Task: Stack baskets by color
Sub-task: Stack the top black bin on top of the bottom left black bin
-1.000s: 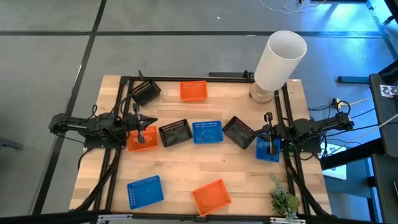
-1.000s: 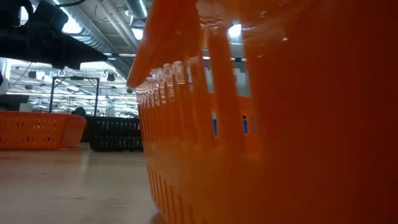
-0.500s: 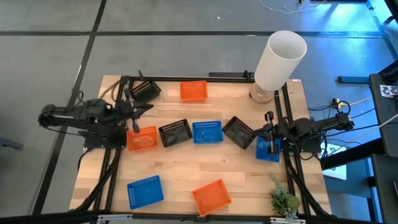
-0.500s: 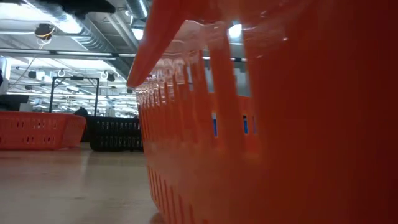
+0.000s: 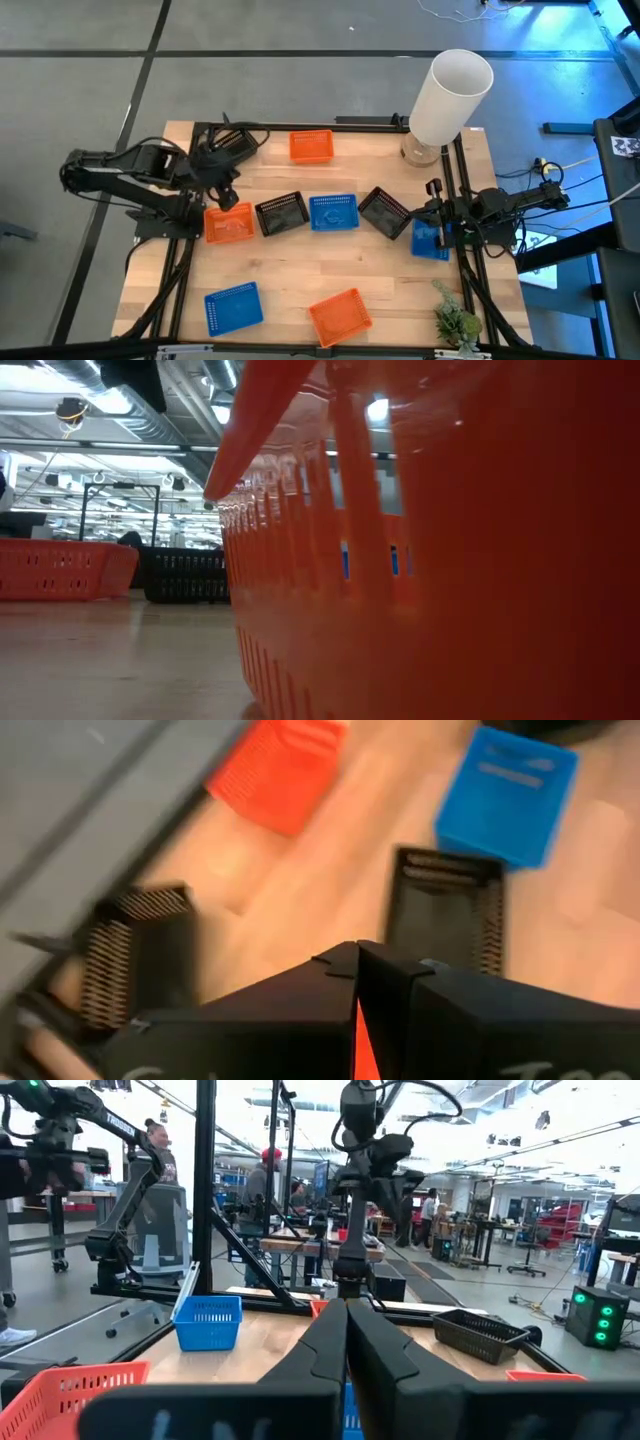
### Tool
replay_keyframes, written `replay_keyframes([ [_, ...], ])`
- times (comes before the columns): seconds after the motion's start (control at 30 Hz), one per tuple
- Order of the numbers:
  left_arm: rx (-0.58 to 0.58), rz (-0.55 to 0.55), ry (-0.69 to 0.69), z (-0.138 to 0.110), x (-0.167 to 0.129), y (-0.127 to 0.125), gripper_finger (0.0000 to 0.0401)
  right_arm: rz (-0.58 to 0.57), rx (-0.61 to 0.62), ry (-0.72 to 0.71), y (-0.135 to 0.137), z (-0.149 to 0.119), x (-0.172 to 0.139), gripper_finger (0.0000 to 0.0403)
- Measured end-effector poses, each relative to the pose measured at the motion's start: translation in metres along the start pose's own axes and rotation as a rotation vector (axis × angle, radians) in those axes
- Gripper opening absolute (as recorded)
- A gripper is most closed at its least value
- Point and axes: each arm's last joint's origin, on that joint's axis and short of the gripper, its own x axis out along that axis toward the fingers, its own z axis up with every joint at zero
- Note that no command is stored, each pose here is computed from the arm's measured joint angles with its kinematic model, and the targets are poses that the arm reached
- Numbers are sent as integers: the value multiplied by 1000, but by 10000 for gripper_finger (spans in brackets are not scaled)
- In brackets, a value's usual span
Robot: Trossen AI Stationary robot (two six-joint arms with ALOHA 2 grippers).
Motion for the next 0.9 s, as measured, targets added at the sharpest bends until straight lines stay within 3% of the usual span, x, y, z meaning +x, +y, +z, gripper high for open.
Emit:
replay_keyframes([
  [0.27, -88, -222, 68, 2, -1, -9, 0, 0, 0, -4, 0, 0, 0, 12],
  [0.7, -103, -228, 95, 3, 3, -12, 3, 0, 0, -5, 0, 0, 0, 12],
  [0.9, -152, -218, 110, 4, 8, -16, 33, 0, 1, -4, 0, 0, 0, 12],
])
